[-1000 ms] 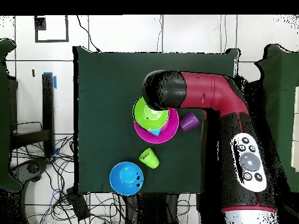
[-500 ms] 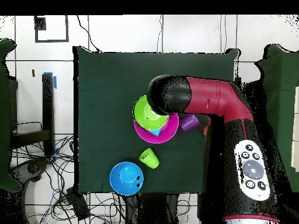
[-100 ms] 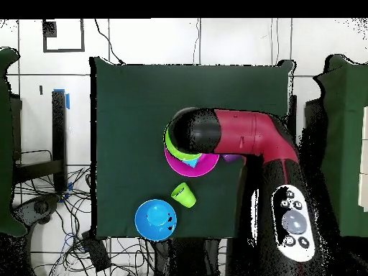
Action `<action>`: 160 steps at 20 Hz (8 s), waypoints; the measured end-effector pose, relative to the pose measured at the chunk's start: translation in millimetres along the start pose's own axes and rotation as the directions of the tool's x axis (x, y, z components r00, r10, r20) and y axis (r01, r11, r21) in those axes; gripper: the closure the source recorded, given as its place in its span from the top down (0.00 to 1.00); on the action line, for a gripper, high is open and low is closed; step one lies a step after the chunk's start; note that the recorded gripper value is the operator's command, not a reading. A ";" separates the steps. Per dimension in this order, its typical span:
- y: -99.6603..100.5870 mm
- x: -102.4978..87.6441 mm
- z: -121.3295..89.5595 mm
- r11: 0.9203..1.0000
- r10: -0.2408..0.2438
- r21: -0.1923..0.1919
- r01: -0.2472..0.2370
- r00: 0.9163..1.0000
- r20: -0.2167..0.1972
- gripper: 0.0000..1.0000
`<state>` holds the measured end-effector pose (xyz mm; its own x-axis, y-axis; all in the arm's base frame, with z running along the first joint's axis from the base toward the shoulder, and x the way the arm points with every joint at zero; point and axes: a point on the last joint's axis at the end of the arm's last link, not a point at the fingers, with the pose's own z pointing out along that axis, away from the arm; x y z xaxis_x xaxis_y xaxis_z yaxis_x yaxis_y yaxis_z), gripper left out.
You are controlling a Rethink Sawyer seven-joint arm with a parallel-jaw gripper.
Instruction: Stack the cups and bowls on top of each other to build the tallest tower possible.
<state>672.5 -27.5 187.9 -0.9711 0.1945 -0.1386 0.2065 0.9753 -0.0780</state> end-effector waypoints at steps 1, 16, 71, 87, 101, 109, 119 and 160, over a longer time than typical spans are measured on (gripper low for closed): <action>2.9 3.4 0.6 1.000 0.000 0.003 0.000 1.000 0.003 0.00; 22.9 23.4 -2.1 0.994 0.102 0.048 -0.103 0.994 0.033 0.00; -131.6 -0.2 141.9 0.847 0.496 -0.168 -0.504 0.864 -0.089 1.00; -92.9 -7.9 151.1 0.929 0.294 -0.230 -0.291 0.956 -0.023 1.00; -133.6 -28.1 91.5 0.980 0.188 -0.078 -0.184 0.981 0.051 1.00; -173.0 -51.0 46.0 0.989 0.097 0.093 -0.115 0.980 0.176 1.00; -205.4 -39.5 26.7 0.968 0.116 0.201 -0.153 0.976 0.182 1.00; -225.1 152.7 136.6 0.883 0.375 0.233 -0.408 0.911 0.173 1.00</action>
<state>494.1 -231.6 49.4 -0.7863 0.5247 -0.3261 0.6061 0.7575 -0.2427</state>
